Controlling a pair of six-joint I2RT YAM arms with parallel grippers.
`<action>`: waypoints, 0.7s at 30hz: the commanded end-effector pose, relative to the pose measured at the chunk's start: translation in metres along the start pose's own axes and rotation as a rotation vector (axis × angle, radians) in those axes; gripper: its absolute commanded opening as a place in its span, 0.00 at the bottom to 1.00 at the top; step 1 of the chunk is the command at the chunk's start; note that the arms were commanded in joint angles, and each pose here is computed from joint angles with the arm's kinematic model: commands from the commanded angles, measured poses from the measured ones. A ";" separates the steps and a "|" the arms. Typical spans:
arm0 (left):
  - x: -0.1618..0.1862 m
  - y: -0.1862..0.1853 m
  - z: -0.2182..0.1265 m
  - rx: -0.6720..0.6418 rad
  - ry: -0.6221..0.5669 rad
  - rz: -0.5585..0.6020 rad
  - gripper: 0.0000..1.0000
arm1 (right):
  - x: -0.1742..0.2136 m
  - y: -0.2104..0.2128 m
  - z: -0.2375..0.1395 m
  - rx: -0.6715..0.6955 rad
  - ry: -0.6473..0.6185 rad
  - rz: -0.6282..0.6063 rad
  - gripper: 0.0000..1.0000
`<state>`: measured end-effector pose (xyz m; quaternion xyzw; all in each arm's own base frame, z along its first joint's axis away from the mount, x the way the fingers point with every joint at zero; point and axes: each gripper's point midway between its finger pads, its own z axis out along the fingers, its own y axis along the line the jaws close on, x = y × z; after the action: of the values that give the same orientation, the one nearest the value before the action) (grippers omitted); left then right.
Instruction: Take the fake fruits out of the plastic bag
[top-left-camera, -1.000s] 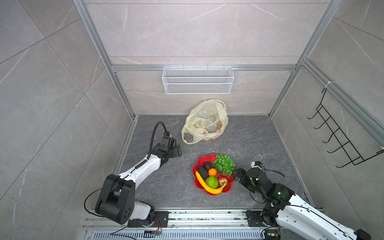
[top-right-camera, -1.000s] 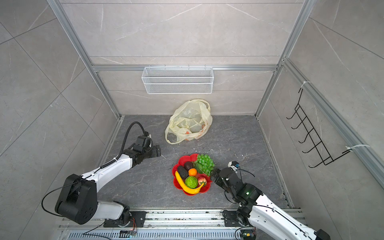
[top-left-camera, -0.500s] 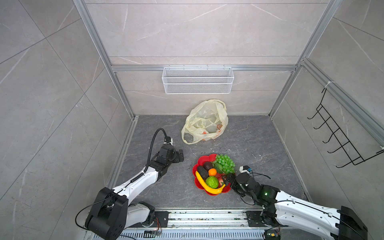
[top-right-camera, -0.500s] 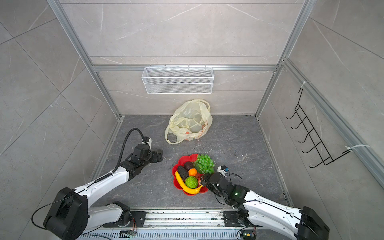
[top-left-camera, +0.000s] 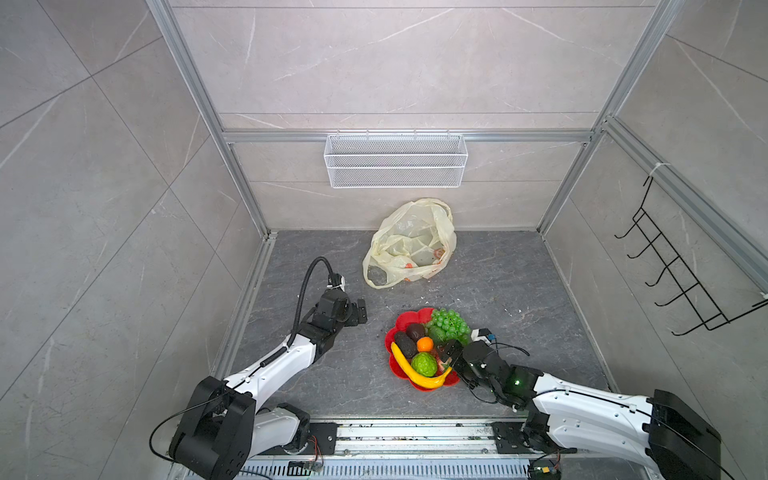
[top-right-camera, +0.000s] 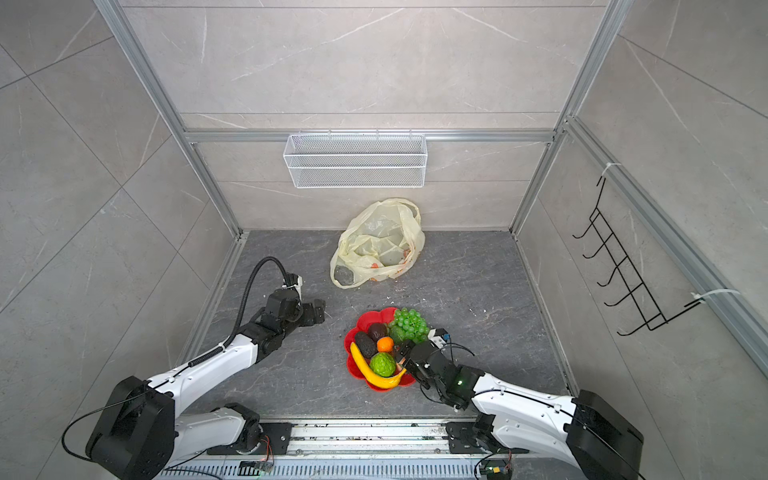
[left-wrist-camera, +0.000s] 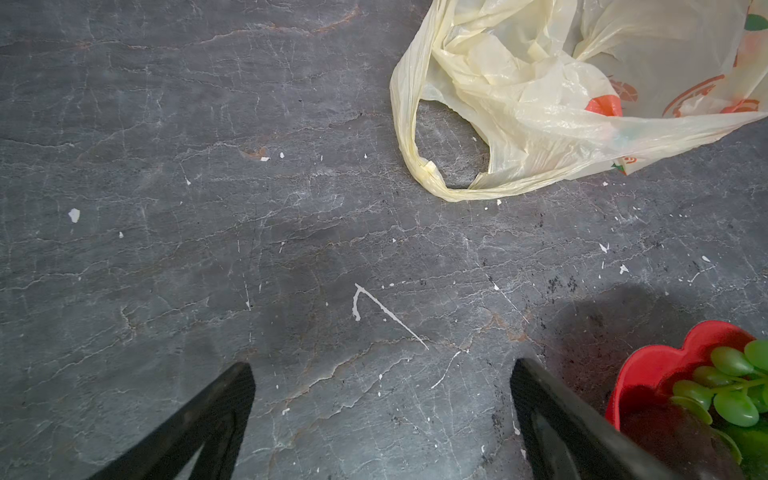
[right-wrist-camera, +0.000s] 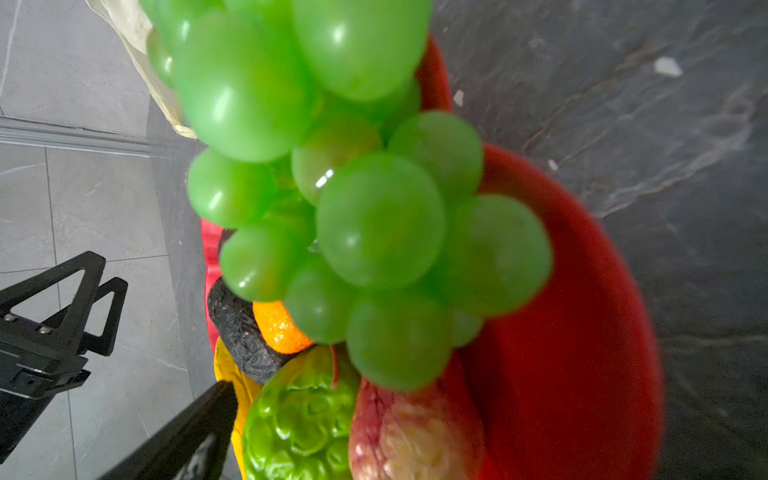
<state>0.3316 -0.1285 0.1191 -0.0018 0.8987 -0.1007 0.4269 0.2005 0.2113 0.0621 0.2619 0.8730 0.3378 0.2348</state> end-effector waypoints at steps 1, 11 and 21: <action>-0.014 -0.002 -0.004 0.004 -0.041 0.003 1.00 | -0.010 0.032 0.003 -0.064 -0.025 0.018 1.00; -0.013 0.000 -0.003 -0.011 -0.039 0.004 1.00 | -0.009 0.035 0.038 -0.082 0.018 0.115 0.99; -0.011 0.005 0.000 -0.041 -0.031 0.001 1.00 | -0.022 0.055 0.059 -0.116 0.003 0.132 1.00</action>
<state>0.3326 -0.1250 0.1178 -0.0061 0.8992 -0.0906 0.4281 0.2525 0.2490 0.0532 0.3038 0.8479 0.3773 0.2154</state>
